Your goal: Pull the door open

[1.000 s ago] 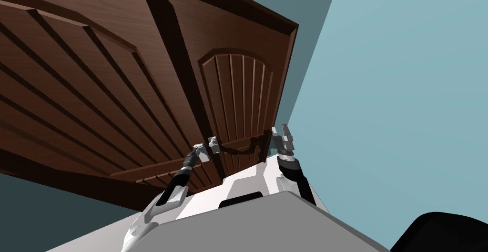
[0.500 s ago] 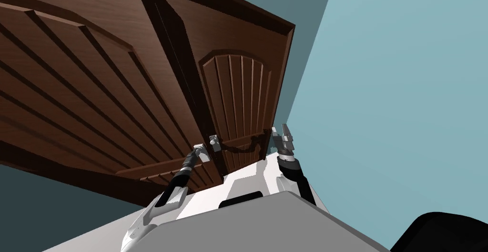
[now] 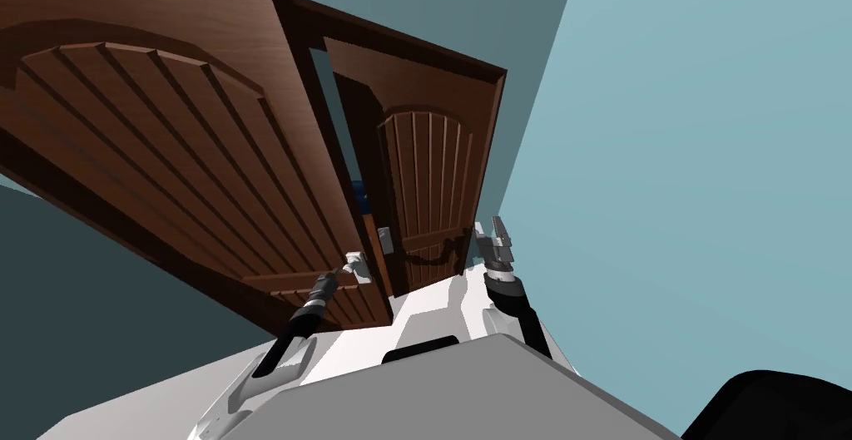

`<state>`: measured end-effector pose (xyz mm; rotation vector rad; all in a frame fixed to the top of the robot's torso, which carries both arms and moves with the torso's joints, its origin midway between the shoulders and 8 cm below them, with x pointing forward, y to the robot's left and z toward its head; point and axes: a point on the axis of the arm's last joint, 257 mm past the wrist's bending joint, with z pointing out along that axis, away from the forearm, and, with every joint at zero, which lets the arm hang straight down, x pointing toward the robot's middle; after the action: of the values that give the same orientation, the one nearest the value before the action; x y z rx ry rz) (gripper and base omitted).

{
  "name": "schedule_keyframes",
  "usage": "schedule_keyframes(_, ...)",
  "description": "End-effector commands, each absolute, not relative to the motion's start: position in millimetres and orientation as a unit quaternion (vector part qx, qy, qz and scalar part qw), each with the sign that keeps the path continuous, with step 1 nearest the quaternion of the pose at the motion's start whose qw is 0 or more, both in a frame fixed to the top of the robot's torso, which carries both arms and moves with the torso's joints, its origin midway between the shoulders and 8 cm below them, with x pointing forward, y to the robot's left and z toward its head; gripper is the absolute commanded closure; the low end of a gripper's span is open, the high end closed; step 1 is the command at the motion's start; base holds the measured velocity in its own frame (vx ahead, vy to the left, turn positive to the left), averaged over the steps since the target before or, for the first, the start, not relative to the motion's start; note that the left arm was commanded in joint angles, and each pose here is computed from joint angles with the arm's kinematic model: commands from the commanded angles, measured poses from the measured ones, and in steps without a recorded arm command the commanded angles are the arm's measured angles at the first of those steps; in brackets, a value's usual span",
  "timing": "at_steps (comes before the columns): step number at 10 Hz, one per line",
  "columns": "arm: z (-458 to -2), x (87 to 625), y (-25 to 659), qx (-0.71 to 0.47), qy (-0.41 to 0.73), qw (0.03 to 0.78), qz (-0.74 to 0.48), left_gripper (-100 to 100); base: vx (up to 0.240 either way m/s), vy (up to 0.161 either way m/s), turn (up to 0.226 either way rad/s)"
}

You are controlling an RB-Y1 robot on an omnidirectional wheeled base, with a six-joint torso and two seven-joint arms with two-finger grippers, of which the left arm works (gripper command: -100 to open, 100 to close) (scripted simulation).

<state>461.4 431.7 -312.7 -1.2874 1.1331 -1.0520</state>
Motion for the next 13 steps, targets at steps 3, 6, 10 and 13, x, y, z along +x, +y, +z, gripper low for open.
schedule_keyframes(3, -306, 462, 410, -0.525, 0.485, 0.524, -0.462, -100, -0.194, 0.035, -0.073)
schedule_keyframes(6, -300, 460, 385, -0.509, 0.495, 0.51, -0.485, -100, -0.198, 0.049, -0.098)
schedule_keyframes(10, -296, 458, 370, -0.501, 0.5, 0.501, -0.498, -100, -0.157, 0.022, -0.049)
schedule_keyframes(13, -296, 465, 371, -0.503, 0.496, 0.504, -0.497, -100, 0.153, 0.015, -0.039)
